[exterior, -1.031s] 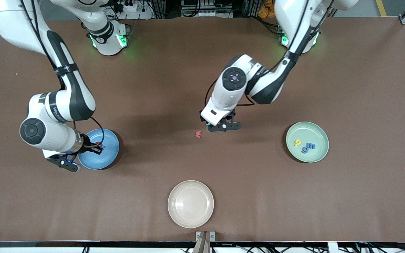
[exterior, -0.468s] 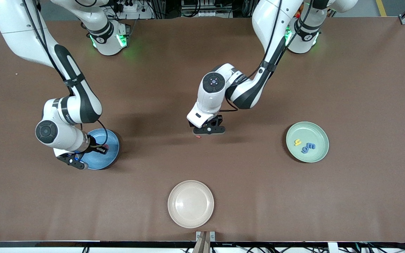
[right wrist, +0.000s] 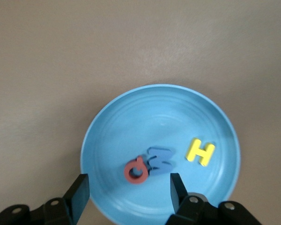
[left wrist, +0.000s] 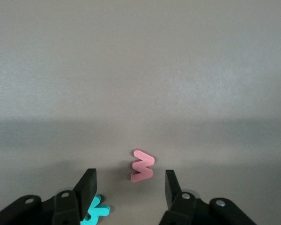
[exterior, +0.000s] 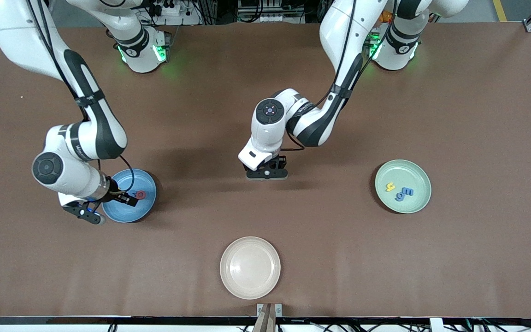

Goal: Sort uppercase to blue plate, lowercase to green plate

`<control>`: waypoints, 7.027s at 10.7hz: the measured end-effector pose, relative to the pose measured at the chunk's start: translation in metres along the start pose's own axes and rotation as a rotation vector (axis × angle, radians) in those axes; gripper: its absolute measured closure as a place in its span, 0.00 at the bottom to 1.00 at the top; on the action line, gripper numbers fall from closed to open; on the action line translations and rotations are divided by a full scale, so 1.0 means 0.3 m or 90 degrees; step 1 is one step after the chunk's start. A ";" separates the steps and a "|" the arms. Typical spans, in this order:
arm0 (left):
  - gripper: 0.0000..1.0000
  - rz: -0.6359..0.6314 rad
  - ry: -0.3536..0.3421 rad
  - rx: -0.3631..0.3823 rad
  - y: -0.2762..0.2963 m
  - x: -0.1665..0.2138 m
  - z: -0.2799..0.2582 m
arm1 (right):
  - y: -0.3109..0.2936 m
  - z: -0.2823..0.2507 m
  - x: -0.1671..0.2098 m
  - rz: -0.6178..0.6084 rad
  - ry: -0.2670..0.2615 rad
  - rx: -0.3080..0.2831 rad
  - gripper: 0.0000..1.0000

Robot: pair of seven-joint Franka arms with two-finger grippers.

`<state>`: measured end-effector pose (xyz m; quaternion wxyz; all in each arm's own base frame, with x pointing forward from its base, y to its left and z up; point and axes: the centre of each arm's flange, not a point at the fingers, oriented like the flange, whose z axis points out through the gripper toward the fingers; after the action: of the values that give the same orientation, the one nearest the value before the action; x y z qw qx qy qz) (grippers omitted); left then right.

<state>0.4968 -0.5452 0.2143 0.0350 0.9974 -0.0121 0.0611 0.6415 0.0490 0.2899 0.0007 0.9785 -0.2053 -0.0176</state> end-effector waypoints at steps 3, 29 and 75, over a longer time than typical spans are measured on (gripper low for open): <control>0.32 0.072 0.013 0.001 0.024 -0.032 0.054 | -0.018 -0.256 -0.044 -0.011 0.021 0.006 0.23; 0.71 0.143 -0.005 0.031 -0.062 0.112 -0.012 | 0.175 -0.936 -0.182 -0.217 0.057 0.026 0.00; 0.00 0.016 -0.046 0.065 -1.569 0.464 -1.288 | -1.267 0.339 -1.139 0.225 0.005 0.075 0.15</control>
<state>0.6014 -0.0511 0.5819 -0.0173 0.9993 -0.0228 0.0261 0.4779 0.5350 0.1965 -0.0526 0.9257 -0.3745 -0.0012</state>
